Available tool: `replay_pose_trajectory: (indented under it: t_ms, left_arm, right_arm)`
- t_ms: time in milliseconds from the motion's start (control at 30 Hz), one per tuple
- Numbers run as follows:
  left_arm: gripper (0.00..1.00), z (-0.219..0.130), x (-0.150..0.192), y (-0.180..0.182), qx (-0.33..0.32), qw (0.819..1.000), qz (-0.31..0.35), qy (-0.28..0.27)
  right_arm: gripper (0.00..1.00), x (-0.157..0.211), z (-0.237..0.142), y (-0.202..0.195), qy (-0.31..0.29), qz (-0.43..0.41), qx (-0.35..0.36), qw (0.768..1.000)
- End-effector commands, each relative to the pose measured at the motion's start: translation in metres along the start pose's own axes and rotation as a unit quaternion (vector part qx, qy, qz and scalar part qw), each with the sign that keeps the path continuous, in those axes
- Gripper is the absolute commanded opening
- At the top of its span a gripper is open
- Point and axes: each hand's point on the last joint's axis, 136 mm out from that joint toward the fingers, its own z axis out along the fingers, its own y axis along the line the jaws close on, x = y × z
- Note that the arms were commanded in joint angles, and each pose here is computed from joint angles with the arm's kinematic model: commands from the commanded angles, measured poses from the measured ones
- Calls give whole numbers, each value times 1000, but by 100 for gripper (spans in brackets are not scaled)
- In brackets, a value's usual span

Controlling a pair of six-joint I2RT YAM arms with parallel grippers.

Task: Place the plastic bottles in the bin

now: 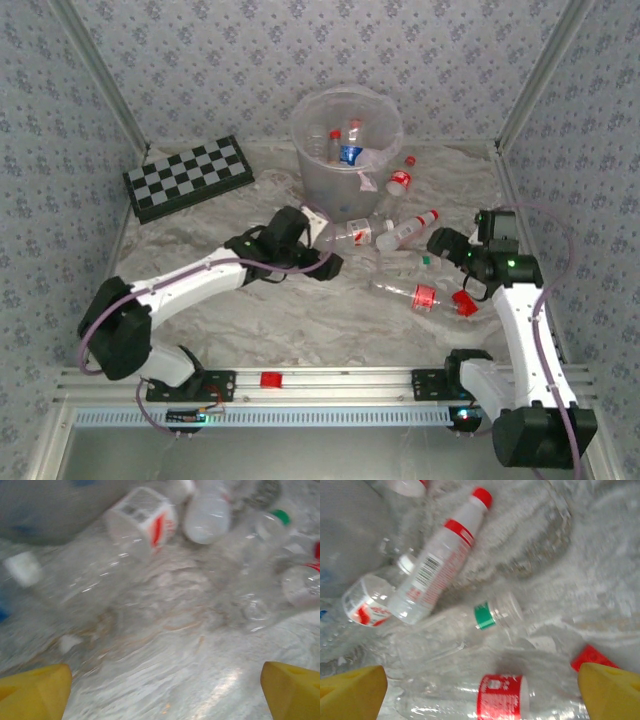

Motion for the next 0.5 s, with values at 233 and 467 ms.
replay_pose_trajectory:
  t_ms: [233, 467]
  left_arm:
    - [95, 51, 5, -129, 196, 941, 264, 82]
    - [98, 93, 19, -153, 212, 922, 305, 112]
  right_arm:
    - [100, -11, -34, -25, -72, 89, 8, 993]
    - [99, -23, -63, -24, -136, 97, -22, 986]
